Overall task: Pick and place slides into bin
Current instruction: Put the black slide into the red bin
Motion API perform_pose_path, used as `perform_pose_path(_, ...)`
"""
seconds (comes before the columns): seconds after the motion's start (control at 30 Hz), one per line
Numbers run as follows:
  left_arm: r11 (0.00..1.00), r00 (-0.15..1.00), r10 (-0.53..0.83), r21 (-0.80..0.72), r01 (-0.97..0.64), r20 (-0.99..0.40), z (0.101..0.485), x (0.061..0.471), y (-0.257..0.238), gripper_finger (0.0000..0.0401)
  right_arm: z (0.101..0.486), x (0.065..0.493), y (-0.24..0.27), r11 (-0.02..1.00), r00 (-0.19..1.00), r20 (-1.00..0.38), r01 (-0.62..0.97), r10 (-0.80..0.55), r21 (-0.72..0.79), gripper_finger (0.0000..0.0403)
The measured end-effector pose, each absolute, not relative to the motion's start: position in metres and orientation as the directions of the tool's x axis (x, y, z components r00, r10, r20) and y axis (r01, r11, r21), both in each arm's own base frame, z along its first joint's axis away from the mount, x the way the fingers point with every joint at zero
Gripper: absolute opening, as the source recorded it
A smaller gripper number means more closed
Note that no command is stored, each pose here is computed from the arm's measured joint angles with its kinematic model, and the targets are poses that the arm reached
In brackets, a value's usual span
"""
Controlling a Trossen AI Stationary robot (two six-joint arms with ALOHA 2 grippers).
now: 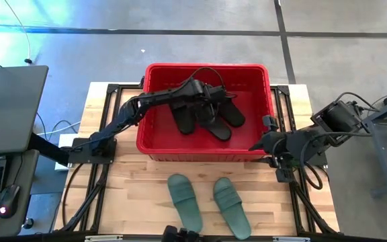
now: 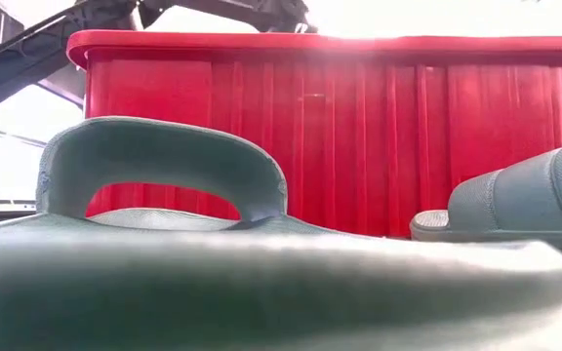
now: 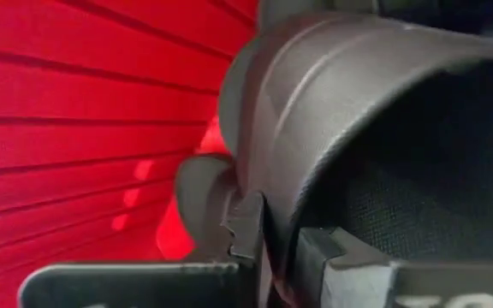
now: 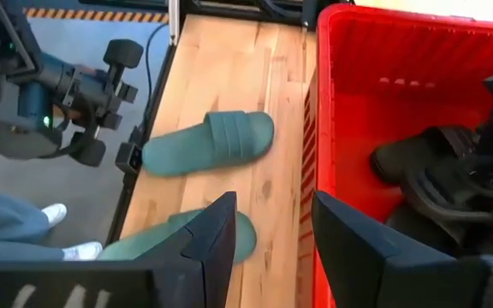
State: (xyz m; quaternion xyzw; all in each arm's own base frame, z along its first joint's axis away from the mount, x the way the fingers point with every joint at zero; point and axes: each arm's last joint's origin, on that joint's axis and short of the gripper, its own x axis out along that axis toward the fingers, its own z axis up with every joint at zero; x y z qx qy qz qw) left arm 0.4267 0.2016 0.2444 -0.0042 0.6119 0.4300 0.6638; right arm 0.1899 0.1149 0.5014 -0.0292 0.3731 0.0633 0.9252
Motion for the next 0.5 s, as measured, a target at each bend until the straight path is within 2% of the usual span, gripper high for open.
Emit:
perform_pose_path(0.27, 0.753, -0.083, 0.454, 0.432, -0.497, -0.887, 0.236, 0.422, 0.217, 0.0075, 0.5, 0.188, 0.114, 0.991, 0.701, -0.709, -0.134, 0.076, -0.026, 0.0142)
perform_pose_path(0.5, 0.762, -0.089, 0.456, 0.44, -0.476, -0.885, 0.237, 0.419, 0.224, 0.0124, 0.499, 0.188, 0.113, 0.991, 0.698, -0.713, -0.133, 0.072, -0.03, 0.0142)
